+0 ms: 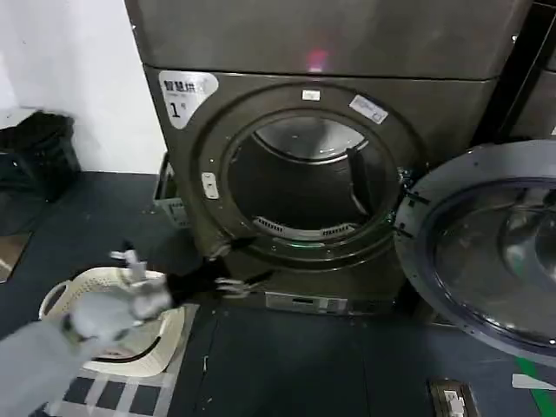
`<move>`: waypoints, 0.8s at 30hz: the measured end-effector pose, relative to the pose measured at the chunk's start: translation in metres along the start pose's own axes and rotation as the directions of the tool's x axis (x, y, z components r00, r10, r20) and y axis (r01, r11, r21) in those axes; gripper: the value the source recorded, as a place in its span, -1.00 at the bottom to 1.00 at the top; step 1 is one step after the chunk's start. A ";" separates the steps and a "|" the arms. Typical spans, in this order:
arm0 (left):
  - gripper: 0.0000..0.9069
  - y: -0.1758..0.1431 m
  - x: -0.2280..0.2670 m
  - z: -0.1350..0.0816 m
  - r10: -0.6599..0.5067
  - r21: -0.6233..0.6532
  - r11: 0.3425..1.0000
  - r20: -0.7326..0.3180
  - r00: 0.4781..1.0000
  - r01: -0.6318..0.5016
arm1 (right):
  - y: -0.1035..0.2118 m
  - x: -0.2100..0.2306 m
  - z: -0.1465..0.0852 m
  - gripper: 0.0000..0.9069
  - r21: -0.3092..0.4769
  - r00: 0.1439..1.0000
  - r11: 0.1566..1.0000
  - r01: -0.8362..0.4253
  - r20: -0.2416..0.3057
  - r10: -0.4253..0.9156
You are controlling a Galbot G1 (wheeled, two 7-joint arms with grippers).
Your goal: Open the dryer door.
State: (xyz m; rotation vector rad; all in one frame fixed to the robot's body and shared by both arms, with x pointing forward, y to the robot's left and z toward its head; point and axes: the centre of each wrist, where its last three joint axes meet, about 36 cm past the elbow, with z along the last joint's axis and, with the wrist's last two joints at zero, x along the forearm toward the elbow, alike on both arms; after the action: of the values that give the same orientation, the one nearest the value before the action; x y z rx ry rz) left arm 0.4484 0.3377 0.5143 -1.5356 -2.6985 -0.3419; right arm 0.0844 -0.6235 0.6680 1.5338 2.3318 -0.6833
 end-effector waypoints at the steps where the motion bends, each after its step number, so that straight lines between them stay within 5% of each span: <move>1: 1.00 0.004 0.009 -0.004 -0.001 -0.020 1.000 -0.025 1.000 0.000 | 0.001 -0.001 0.001 1.00 0.002 1.000 1.000 -0.001 0.000 0.001; 10: 1.00 0.046 0.081 -0.037 0.011 -0.203 0.974 -0.391 0.920 -0.098 | 0.006 -0.009 0.009 1.00 -0.013 1.000 1.000 0.001 0.001 -0.001; 24: 1.00 0.090 0.153 -0.068 -0.050 -0.362 0.843 -0.791 0.610 -0.399 | 0.004 -0.015 0.015 1.00 0.002 1.000 1.000 0.003 0.002 -0.003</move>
State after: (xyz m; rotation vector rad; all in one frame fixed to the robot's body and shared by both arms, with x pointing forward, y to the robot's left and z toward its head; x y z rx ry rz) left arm 0.4396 0.4977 0.6151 -1.2586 -1.7838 -1.4350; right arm 0.0936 -0.6416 0.6613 1.5297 2.3331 -0.6879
